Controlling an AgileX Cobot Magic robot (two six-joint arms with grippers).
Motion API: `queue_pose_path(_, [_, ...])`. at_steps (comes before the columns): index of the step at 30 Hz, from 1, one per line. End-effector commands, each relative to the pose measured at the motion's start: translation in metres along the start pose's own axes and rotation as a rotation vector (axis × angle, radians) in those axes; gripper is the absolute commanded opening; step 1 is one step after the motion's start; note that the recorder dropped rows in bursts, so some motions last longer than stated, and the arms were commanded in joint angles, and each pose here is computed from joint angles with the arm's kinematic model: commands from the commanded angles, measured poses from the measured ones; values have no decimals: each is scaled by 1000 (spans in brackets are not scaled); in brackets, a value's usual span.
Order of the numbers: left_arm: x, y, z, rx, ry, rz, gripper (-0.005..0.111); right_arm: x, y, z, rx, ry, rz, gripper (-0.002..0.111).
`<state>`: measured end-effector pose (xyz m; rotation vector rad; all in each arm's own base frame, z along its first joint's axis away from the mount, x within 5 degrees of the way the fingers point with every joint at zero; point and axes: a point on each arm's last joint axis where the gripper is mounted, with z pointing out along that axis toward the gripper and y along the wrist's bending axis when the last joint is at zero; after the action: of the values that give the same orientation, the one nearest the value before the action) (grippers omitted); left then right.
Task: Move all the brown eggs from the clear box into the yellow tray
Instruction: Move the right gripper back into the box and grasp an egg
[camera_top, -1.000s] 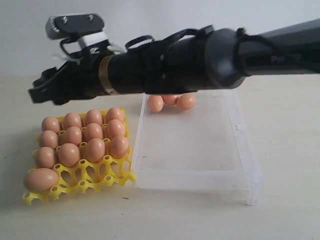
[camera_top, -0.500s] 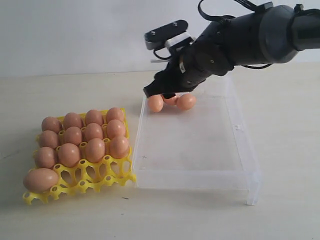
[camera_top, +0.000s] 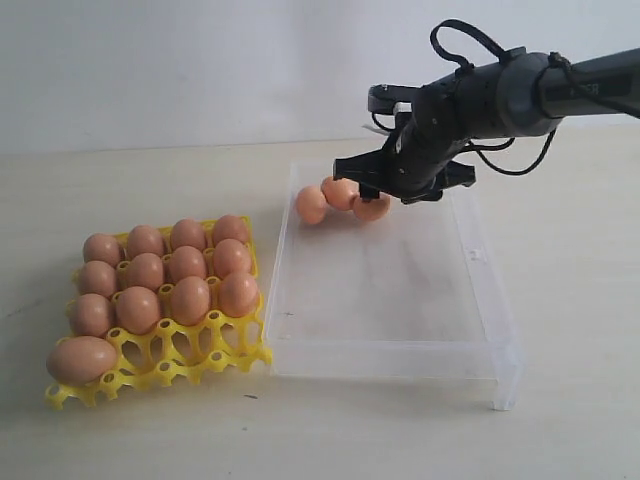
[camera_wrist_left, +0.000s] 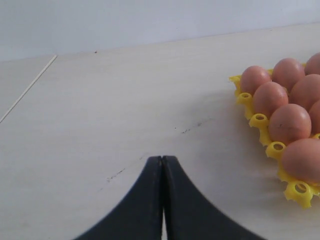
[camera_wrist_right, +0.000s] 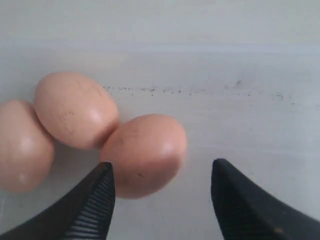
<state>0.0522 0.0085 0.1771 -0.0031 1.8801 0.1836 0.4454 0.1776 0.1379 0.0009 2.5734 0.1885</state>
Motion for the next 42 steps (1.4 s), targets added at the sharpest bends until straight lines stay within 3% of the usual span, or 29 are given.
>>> queue_pose_path(1, [-2,0,-1,4,-18,-3,0,-10,6,10,-55,-30,88,56])
queue_pose_path(16, [-2,0,-1,4,-18,-3,0,-16,7,35,-50,-7,69,54])
queue_pose_path(25, [-2,0,-1,4,-18,-3,0,-7,2,35,2,90,-170,19])
queue_pose_path(28, [-2,0,-1,4,-18,-3,0,-4,-1,35,26,128,-232,0])
queue_pose_path(38, [-2,0,-1,4,-18,-3,0,-14,15,-9,58,122,-351,0])
queue_pose_path(42, [-2,0,-1,4,-18,-3,0,3,36,-21,9,90,-439,0])
